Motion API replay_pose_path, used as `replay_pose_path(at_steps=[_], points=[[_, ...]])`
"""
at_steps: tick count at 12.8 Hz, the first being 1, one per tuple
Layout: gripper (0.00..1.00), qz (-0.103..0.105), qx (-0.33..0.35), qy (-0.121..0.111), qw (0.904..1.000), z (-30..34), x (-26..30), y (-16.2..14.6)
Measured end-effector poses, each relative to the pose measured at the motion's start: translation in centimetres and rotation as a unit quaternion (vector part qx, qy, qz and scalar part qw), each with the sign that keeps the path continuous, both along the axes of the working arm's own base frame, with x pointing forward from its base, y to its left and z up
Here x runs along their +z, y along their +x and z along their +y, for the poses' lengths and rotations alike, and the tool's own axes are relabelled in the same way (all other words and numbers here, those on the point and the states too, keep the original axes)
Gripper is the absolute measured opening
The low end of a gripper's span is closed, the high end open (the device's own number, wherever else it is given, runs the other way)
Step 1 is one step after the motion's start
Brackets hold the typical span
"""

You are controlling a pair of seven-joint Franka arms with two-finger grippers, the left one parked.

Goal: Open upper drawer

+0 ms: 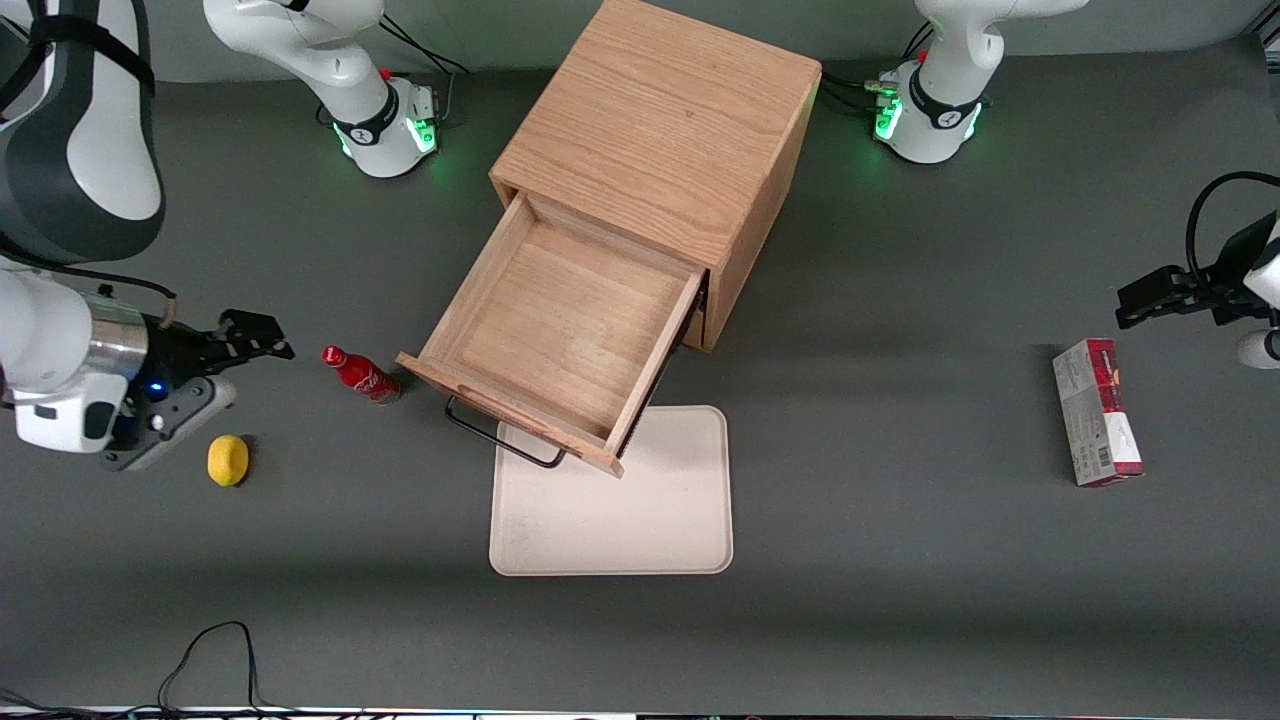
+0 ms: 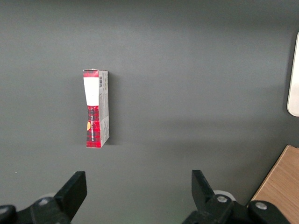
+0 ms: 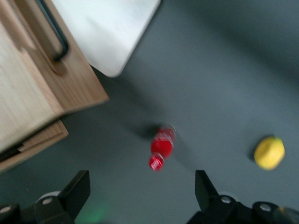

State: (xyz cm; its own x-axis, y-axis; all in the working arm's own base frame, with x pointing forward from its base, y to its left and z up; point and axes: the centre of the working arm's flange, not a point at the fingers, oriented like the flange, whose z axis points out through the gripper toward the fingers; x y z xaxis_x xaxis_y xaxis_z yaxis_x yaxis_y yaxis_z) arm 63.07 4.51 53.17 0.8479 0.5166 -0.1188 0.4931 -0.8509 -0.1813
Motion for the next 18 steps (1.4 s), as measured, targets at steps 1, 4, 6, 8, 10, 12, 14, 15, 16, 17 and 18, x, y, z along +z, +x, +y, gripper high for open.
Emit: replay_pose_path(at_steps=[1,4,6,8,10,12,14,15,16,17,18], points=[[1.0,0.009,-0.026,-0.006,0.9996,-1.7,-0.2,-1.0],[1.0,0.013,-0.082,-0.015,0.9965,-4.8,-0.4,-4.6],[1.0,0.009,-0.139,-0.024,0.9899,-5.3,-0.5,-7.4],[1.0,0.009,-0.182,-0.04,0.9824,-4.8,-0.6,-9.6],[1.0,0.009,-0.199,-0.045,0.9789,-4.6,-0.6,-10.2],[1.0,0.003,-0.219,-0.048,0.9745,-4.6,-0.4,-9.9],[1.0,-0.007,-0.227,-0.047,0.9728,-4.5,0.4,-9.6],[1.0,-0.015,-0.228,-0.046,0.9726,-4.4,1.0,-9.4],[1.0,-0.023,-0.228,-0.044,0.9725,-4.3,1.7,-9.3],[1.0,-0.029,-0.228,-0.042,0.9724,-4.2,2.2,-9.2],[1.0,-0.036,-0.227,-0.04,0.9723,-4.1,2.6,-9.1]])
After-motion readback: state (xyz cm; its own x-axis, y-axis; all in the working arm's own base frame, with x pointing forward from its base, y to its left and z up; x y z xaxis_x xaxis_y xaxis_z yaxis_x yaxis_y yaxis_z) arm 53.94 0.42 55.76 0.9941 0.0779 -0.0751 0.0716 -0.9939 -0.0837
